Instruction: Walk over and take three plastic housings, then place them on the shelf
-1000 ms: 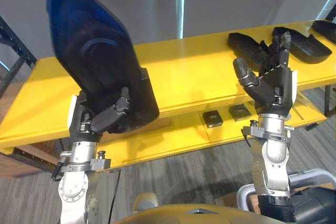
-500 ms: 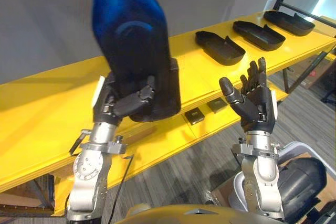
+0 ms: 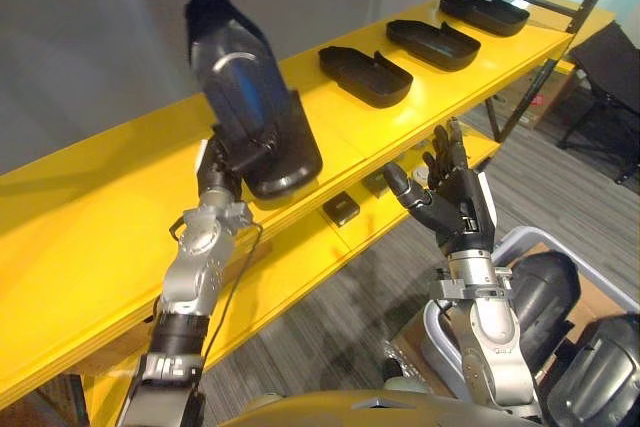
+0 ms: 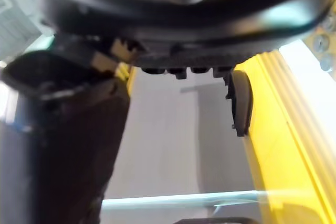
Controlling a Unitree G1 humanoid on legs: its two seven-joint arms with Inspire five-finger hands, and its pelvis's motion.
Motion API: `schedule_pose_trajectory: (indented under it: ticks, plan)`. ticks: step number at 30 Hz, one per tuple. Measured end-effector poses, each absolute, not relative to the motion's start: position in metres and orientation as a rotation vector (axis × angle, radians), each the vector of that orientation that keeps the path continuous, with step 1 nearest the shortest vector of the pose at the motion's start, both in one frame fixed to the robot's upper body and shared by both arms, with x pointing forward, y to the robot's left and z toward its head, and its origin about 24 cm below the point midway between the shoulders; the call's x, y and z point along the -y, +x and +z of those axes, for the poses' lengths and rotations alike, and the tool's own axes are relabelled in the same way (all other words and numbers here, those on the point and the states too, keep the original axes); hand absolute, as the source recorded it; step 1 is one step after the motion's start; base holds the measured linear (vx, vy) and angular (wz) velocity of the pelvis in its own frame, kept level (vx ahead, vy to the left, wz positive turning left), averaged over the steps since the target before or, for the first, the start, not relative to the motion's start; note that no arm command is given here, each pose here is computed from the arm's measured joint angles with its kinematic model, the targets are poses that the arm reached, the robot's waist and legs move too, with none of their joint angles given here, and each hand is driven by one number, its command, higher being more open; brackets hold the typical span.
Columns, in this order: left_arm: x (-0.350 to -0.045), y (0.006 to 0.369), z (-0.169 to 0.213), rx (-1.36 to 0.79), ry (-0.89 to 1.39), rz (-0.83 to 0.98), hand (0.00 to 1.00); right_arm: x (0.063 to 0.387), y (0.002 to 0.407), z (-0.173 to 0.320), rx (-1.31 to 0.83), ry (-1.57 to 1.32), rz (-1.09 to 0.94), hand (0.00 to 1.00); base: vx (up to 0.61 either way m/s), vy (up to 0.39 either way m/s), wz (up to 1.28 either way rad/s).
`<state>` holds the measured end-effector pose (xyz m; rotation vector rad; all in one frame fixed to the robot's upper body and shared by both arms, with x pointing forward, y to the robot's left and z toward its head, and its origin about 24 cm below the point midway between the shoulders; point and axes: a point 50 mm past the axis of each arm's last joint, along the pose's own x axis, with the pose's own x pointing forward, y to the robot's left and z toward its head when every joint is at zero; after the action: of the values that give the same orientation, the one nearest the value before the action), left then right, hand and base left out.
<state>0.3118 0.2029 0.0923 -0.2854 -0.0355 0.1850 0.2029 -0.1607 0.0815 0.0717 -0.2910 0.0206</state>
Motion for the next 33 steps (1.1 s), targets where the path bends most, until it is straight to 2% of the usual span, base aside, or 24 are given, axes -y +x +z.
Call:
schedule_pose_trajectory:
  ticks: [4,8,11,15,24,25,33]
  plan:
    - [-0.220,0.329,0.107,0.049,-0.297,0.273,0.00,0.163,0.203,0.082,0.290,0.046,0.037,1.00,0.00,0.002,-0.04]
    - [-0.245,0.330,0.109,0.023,-0.270,0.352,0.00,0.156,0.202,0.081,0.282,0.054,0.065,1.00,-0.02,-0.001,-0.05]
    - [-0.252,0.331,0.095,-0.072,-0.266,0.379,0.00,0.152,0.200,0.078,0.268,0.062,0.074,1.00,-0.01,-0.004,-0.01]
    - [-0.253,0.331,0.081,-0.165,-0.266,0.380,0.00,0.148,0.199,0.080,0.276,0.072,0.077,1.00,-0.01,0.000,0.00]
    - [-0.249,0.350,0.098,-0.157,-0.276,0.337,0.00,0.142,0.198,0.080,0.264,0.083,0.083,1.00,-0.01,-0.001,0.01]
    - [-0.247,0.351,0.099,-0.156,-0.275,0.332,1.00,0.142,0.198,0.080,0.264,0.079,0.084,1.00,-0.01,-0.004,0.04]
    - [-0.248,0.359,0.105,-0.166,-0.275,0.349,1.00,0.138,0.205,0.088,0.300,0.071,0.102,1.00,0.00,-0.001,0.01]
